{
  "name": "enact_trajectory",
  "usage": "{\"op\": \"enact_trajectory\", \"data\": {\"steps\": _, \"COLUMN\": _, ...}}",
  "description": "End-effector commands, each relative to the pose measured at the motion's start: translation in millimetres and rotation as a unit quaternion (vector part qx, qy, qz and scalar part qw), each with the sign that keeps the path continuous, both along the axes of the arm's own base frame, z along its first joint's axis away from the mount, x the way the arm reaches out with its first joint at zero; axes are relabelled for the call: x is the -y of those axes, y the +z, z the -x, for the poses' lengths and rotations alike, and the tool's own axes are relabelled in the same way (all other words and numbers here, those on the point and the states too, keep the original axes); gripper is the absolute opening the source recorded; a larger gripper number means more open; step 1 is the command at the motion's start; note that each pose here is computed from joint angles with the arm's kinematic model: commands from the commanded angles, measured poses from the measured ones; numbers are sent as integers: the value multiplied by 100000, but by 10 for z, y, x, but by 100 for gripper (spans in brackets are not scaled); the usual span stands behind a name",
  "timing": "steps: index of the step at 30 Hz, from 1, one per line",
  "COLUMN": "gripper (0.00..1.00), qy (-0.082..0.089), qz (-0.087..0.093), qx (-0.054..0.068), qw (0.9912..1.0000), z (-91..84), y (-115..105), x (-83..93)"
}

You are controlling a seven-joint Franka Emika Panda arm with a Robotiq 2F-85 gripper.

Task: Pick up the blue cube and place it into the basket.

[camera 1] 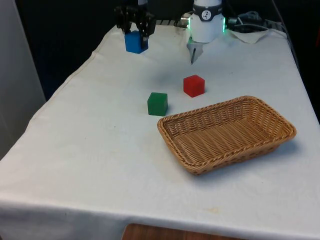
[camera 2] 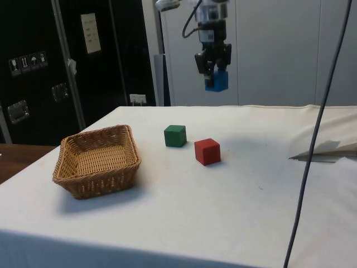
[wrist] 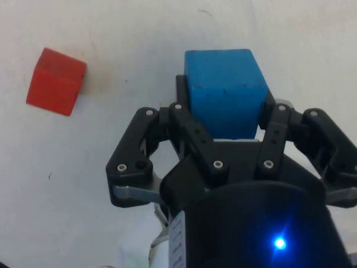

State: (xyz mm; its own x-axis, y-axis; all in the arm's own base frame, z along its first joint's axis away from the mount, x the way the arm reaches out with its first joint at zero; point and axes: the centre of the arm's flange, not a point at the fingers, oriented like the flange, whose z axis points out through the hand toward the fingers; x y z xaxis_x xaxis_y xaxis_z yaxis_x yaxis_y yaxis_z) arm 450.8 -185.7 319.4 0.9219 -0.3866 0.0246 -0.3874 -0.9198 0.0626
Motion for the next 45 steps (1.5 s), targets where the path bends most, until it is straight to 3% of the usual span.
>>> {"op": "enact_trajectory", "data": {"steps": 1, "gripper": 2, "qy": 338, "qz": 402, "qx": -271, "qw": 99998, "z": -7, "y": 57, "x": -14}}
{"op": "enact_trajectory", "data": {"steps": 13, "gripper": 2, "qy": 3122, "qz": 871, "qx": 629, "qw": 99945, "z": -14, "y": 293, "x": -11}}
{"op": "enact_trajectory", "data": {"steps": 17, "gripper": 2, "qy": 4718, "qz": 1559, "qx": 664, "qw": 99874, "z": -21, "y": 417, "x": -12}}
{"op": "enact_trajectory", "data": {"steps": 21, "gripper": 2, "qy": 5043, "qz": 1471, "qx": 1021, "qw": 99857, "z": -28, "y": 444, "x": -4}}
{"op": "enact_trajectory", "data": {"steps": 30, "gripper": 2, "qy": 7848, "qz": 1694, "qx": 1455, "qw": 99667, "z": -89, "y": 752, "x": -39}}
{"op": "enact_trajectory", "data": {"steps": 31, "gripper": 2, "qy": 7570, "qz": 1630, "qx": 1612, "qw": 99687, "z": -95, "y": 728, "x": -36}}
{"op": "enact_trajectory", "data": {"steps": 32, "gripper": 2, "qy": 8473, "qz": 1720, "qx": 1544, "qw": 99614, "z": -95, "y": 806, "x": -37}}
{"op": "enact_trajectory", "data": {"steps": 37, "gripper": 2, "qy": 10143, "qz": 1685, "qx": 1776, "qw": 99454, "z": -97, "y": 900, "x": -37}}
{"op": "enact_trajectory", "data": {"steps": 40, "gripper": 2, "qy": 11669, "qz": 1761, "qx": 2049, "qw": 99280, "z": -100, "y": 947, "x": -38}}
{"op": "enact_trajectory", "data": {"steps": 41, "gripper": 2, "qy": 11390, "qz": 1809, "qx": 2214, "qw": 99308, "z": -103, "y": 925, "x": -30}}
{"op": "enact_trajectory", "data": {"steps": 45, "gripper": 2, "qy": 13129, "qz": 1831, "qx": 2188, "qw": 99093, "z": -111, "y": 971, "x": -43}}
